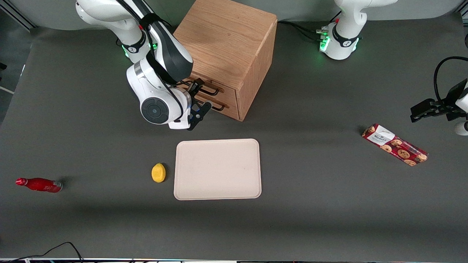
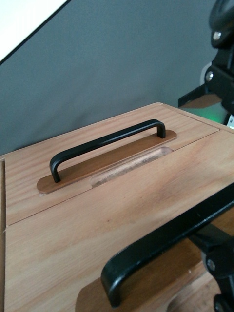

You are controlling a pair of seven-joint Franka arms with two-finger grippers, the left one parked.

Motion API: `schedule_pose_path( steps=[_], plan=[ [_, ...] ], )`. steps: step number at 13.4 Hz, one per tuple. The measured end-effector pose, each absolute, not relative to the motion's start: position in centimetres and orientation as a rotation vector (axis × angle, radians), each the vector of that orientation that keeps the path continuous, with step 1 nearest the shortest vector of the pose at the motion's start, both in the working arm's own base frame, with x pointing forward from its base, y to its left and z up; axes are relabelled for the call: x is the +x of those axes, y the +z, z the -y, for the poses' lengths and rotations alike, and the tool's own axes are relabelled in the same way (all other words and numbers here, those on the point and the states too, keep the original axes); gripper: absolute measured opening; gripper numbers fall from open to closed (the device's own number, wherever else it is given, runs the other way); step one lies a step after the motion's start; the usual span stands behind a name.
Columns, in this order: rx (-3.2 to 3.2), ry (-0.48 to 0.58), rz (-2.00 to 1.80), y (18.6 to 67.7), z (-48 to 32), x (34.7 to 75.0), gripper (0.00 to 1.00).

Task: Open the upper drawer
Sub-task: 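Pull the upper drawer outward from the cabinet with the right gripper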

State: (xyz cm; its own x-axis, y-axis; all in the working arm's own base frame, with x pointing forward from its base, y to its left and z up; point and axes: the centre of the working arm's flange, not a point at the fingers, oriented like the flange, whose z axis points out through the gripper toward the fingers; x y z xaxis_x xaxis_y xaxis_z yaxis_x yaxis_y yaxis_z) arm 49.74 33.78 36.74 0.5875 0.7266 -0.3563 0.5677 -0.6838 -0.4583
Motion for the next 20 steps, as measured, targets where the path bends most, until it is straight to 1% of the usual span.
schedule_pose_path(
  steps=[3,8,20],
  plan=[
    [-2.518,0.739,1.044,36.3,-32.9,50.6,1.0],
    [-2.524,0.751,1.02,34.6,-32.4,51.5,1.0],
    [-2.573,0.656,0.978,35.3,-28.5,55.8,1.0]
  ],
)
